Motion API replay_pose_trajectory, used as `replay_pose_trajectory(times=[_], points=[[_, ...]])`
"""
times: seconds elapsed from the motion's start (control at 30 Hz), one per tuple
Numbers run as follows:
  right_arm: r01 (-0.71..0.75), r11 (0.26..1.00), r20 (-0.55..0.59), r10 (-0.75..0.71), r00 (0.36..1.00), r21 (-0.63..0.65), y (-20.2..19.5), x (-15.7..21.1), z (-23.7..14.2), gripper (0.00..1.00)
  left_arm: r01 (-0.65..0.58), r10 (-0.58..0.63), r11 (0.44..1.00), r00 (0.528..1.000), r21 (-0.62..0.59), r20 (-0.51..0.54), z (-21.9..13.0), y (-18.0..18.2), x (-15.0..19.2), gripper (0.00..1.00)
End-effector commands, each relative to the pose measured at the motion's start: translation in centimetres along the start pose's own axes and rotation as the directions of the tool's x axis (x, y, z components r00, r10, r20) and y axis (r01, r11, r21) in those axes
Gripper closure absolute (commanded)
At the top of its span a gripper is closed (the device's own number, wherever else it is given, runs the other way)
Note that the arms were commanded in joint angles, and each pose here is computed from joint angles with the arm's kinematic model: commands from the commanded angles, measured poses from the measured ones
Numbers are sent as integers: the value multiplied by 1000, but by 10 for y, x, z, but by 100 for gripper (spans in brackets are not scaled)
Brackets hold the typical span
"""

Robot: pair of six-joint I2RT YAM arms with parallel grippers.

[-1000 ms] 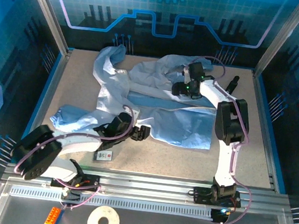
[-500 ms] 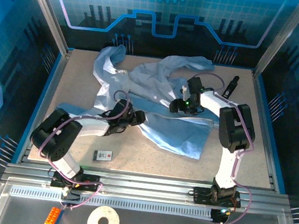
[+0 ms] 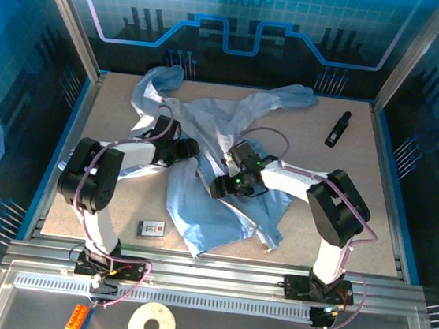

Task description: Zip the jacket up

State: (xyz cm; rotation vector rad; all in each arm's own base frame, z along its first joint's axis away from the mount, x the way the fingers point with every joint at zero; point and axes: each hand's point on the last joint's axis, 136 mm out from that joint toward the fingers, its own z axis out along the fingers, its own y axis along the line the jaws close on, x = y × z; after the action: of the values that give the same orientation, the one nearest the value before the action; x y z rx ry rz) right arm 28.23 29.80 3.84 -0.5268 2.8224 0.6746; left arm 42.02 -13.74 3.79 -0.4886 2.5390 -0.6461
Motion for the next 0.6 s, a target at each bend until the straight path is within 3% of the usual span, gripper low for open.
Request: replay_pose_trajectory(times=[0.0, 0.23, 0.4, 0.57], points=[[12, 1000, 41, -12, 999, 3, 6, -6, -30, 19, -33, 36, 999, 997, 36, -74, -3, -12, 6, 30], [-19, 999, 78, 17, 997, 30, -31, -20, -78, 19, -134, 134, 991, 989, -4, 58, -72, -7, 8, 27], [-86, 995, 121, 78, 990, 58, -72, -20, -83, 19, -118, 118, 993, 993, 1, -3, -97, 4, 45, 28], [-168, 983, 62, 164, 985, 75, -100, -9, -71, 21, -137, 141, 987, 989, 79, -47, -91, -20, 98, 32]])
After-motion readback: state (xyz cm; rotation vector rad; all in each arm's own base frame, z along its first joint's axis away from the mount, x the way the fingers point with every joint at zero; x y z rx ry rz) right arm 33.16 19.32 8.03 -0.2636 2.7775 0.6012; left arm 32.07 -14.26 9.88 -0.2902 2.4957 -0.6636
